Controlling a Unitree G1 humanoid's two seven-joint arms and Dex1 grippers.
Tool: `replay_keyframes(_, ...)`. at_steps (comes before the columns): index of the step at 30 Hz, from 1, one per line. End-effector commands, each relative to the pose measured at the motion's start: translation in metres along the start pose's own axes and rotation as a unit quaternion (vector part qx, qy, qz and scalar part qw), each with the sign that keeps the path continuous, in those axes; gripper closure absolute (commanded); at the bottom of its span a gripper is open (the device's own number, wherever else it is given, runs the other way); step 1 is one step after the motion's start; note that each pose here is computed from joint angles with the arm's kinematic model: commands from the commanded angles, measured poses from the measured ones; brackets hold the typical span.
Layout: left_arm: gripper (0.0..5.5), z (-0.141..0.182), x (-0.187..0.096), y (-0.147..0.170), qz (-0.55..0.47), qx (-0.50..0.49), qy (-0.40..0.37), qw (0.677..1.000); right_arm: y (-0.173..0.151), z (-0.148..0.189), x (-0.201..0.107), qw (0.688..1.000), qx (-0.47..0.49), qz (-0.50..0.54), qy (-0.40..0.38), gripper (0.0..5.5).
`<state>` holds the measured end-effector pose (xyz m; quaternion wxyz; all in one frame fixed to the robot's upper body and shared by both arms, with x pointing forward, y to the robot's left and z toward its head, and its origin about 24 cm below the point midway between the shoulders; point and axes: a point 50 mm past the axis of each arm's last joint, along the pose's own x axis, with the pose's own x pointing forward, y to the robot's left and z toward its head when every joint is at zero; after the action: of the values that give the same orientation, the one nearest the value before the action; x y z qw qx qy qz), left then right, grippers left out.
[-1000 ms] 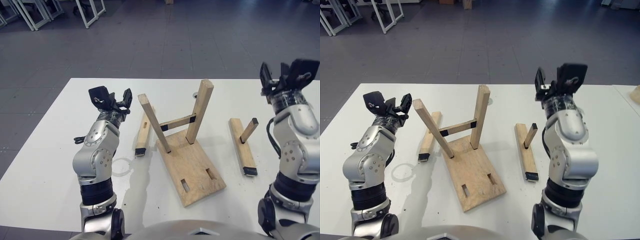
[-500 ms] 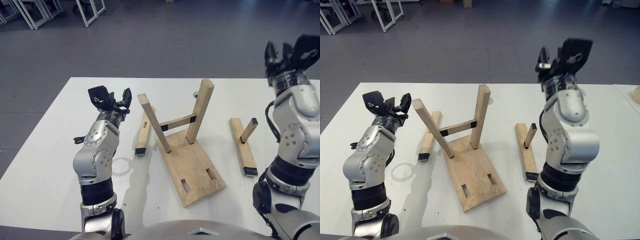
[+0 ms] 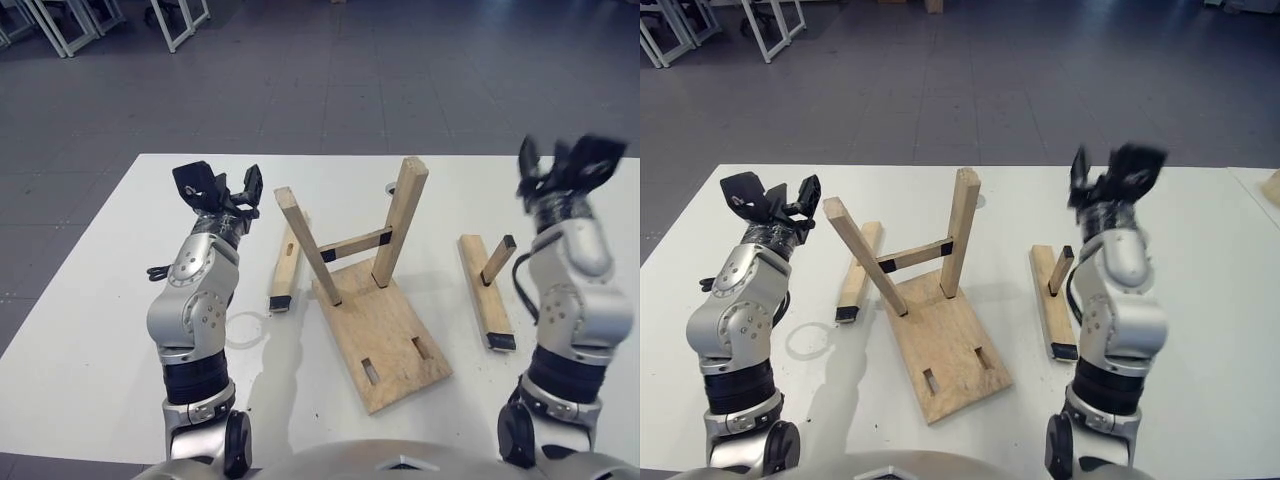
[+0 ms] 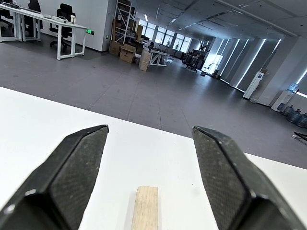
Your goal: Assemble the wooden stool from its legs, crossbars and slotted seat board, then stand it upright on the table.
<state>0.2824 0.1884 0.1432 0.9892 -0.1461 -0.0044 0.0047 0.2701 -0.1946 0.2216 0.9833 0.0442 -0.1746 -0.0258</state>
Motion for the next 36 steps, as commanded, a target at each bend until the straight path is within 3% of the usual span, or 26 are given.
replay_keyframes(1, 2.30, -0.005, -0.009, 0.002, 0.012, 0.002, 0.004, 1.000, -0.009, 0.001, -0.042, 0.998, -0.033, 0.007, 0.047, 2.44)
replay_keyframes(5, 2.30, -0.013, -0.021, 0.010, 0.035, -0.004, 0.014, 0.999, -0.029, -0.049, -0.129, 0.967, -0.067, 0.011, 0.246, 1.78)
replay_keyframes(7, 2.30, -0.019, -0.026, 0.011, 0.041, -0.005, 0.024, 0.999, -0.032, -0.067, -0.157, 0.944, -0.066, 0.028, 0.323, 1.39)
replay_keyframes(10, 2.30, -0.023, -0.029, 0.011, 0.041, -0.003, 0.035, 0.999, -0.039, -0.090, -0.174, 0.912, -0.060, 0.022, 0.406, 0.78)
replay_keyframes(17, 2.30, -0.022, -0.029, 0.008, 0.027, 0.002, 0.043, 0.999, -0.039, -0.117, -0.187, 0.874, -0.069, 0.019, 0.480, 0.74)
replay_keyframes(21, 2.30, -0.022, -0.028, 0.005, 0.021, 0.001, 0.047, 0.999, -0.043, -0.139, -0.178, 0.863, -0.083, 0.016, 0.498, 0.74)
replay_keyframes(36, 2.30, -0.031, -0.031, 0.013, 0.028, 0.008, 0.077, 0.997, -0.055, -0.150, -0.164, 0.873, -0.071, 0.003, 0.482, 3.40)
